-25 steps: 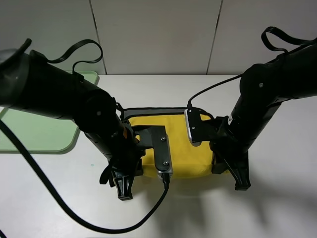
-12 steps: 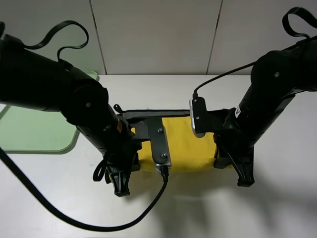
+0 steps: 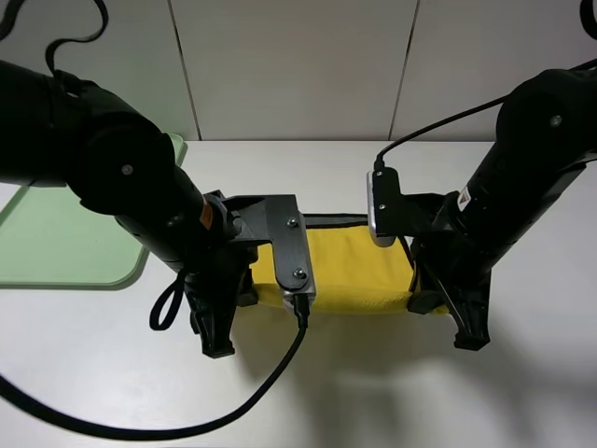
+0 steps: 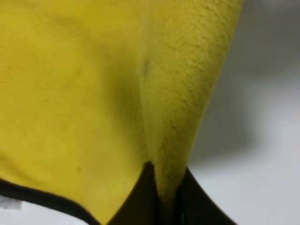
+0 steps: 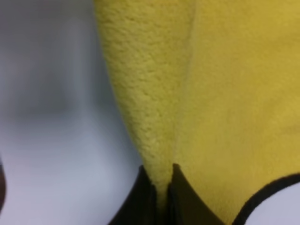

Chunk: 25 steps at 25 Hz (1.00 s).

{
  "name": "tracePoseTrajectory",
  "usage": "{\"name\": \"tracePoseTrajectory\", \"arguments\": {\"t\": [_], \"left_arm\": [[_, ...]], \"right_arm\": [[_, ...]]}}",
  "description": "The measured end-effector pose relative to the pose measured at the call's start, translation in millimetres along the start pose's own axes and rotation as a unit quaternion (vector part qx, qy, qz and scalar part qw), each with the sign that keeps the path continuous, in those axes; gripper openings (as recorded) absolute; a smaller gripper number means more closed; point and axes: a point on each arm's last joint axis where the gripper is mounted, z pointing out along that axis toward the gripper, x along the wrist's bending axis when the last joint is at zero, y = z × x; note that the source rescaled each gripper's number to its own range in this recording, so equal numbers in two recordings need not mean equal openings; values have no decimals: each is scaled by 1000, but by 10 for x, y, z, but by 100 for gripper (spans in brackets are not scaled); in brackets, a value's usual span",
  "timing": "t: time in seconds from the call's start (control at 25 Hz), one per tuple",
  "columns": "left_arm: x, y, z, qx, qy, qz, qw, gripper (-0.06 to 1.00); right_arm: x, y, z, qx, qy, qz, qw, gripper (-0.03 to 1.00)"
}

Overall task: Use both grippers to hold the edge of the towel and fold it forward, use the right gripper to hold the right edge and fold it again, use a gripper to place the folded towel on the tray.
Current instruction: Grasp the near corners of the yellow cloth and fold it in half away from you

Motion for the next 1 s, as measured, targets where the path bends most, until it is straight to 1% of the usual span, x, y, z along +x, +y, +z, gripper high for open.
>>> {"name": "tracePoseTrajectory", "arguments": {"t": [0.24, 0.36, 0.6, 0.68, 0.84, 1.0], "left_arm": [[-27, -27, -83, 9, -7, 1, 1000, 0], [-64, -23, -127, 12, -10, 9, 1000, 0], [-172, 20, -228, 7, -14, 29, 999, 0], [-187, 17, -255, 7, -16, 27, 999, 0], [-203, -7, -262, 19, -25, 27, 999, 0], [-211, -19, -307, 20, -26, 28, 999, 0]], "right_arm": [[188, 136, -86, 1, 1, -9, 1000, 0], [245, 166, -110, 7, -1, 5, 1000, 0], [319, 150, -143, 28, 13, 38, 999, 0], [333, 142, -177, 26, 12, 40, 999, 0], [362, 140, -294, 7, -2, 40, 999, 0], [405, 123, -431, -11, -17, 47, 999, 0]]}}
